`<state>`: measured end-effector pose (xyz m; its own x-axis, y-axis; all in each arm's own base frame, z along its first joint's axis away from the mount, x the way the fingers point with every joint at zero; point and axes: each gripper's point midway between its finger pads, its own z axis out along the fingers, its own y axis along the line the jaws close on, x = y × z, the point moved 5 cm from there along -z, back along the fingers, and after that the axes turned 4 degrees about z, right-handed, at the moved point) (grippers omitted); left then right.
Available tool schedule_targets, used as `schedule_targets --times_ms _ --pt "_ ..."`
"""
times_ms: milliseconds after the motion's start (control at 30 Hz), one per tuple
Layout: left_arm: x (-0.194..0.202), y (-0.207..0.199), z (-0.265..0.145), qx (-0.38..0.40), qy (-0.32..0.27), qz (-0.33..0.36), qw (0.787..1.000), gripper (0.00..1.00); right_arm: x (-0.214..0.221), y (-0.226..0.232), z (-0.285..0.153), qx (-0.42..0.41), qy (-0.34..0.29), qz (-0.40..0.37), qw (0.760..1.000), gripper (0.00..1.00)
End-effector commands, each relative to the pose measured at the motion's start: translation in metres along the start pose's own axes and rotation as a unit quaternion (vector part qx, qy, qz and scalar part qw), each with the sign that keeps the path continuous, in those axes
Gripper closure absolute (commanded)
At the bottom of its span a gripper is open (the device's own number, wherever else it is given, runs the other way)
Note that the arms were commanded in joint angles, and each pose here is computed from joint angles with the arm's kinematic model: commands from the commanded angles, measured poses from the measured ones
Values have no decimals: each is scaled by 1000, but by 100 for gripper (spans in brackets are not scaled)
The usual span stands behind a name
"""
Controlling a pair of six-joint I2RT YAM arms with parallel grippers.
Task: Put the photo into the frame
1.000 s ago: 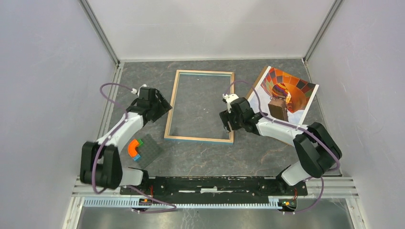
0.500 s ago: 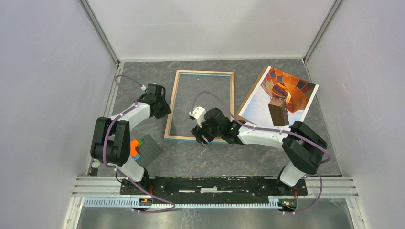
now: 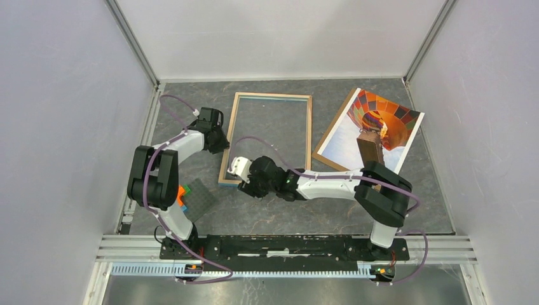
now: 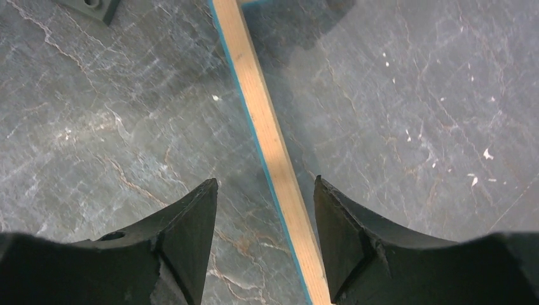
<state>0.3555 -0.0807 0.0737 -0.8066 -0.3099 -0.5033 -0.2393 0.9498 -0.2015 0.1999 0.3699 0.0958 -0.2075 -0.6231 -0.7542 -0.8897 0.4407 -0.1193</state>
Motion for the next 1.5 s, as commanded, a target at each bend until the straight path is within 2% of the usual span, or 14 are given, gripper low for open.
schedule_targets --times_ms 0,267,700,867,1200,1467 --pt "-1 9 5 -19 2 22 1000 64 -28 -2 9 61 -27 -32 997 39" --pt "5 21 2 -32 2 17 999 66 -30 -6 22 91 -21 -28 995 54" --pt "7 24 1 -37 4 21 999 72 -20 -10 40 111 10 -48 993 63" --pt "10 28 1 -48 14 22 999 76 -8 -12 49 130 42 -45 990 66" --pt "12 29 1 -51 17 26 998 79 4 -24 55 204 63 -10 977 68" --pt "13 29 2 -49 18 27 998 80 13 -30 54 255 61 89 961 69"
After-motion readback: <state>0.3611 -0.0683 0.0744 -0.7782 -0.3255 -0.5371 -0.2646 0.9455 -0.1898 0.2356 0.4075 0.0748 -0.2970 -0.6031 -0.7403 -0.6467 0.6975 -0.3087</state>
